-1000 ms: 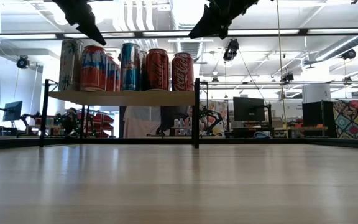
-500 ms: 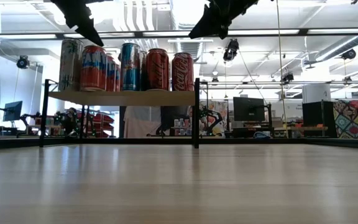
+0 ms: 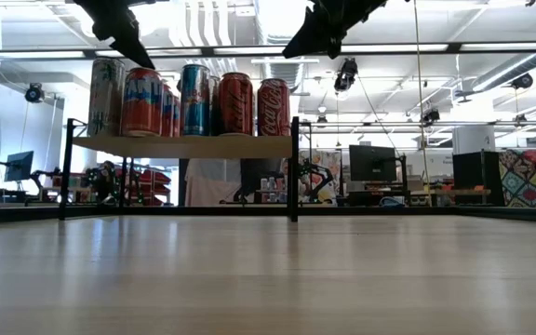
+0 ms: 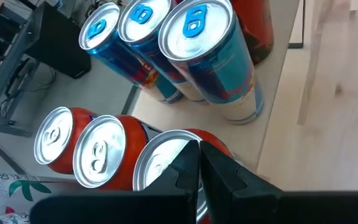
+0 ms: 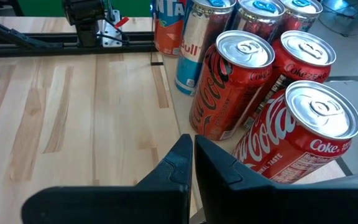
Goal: Place canned beverage on shelf
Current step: Adjust the red soda can on the shelf
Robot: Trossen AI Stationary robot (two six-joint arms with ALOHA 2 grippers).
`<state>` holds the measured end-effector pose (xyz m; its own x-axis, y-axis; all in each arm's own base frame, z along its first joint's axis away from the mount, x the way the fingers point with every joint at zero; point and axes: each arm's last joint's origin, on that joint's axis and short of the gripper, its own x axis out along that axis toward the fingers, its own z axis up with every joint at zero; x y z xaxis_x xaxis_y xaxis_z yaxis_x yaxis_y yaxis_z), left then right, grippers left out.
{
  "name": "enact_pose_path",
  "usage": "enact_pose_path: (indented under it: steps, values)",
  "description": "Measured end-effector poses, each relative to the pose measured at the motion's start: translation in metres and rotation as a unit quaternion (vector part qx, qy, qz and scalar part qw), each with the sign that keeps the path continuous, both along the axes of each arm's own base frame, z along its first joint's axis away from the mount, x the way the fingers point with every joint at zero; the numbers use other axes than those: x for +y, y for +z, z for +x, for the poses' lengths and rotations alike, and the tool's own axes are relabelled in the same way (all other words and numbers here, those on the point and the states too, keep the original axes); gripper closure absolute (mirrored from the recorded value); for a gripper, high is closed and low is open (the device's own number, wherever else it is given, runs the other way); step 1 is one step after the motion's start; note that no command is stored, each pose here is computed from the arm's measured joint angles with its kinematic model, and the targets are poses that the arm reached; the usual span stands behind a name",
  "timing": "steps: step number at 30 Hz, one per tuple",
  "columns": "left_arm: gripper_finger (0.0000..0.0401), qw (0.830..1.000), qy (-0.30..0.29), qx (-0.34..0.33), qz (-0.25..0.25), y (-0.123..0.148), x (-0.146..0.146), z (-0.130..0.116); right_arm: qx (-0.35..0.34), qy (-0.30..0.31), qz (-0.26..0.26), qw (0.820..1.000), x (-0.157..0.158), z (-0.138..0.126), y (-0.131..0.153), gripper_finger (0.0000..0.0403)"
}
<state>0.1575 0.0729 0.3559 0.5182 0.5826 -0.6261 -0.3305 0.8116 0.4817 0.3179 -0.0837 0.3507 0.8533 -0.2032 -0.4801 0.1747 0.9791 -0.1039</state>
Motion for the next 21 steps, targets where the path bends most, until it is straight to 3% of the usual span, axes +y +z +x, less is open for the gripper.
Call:
enact_pose_path:
  steps: [21]
  values:
    - [0.0401, 1.0, -0.005, -0.002, 0.004, 0.0017, -0.0009, -0.002, 0.0, 0.0, 0.0, 1.0, -0.0001, 0.0001, -0.0001, 0.0394]
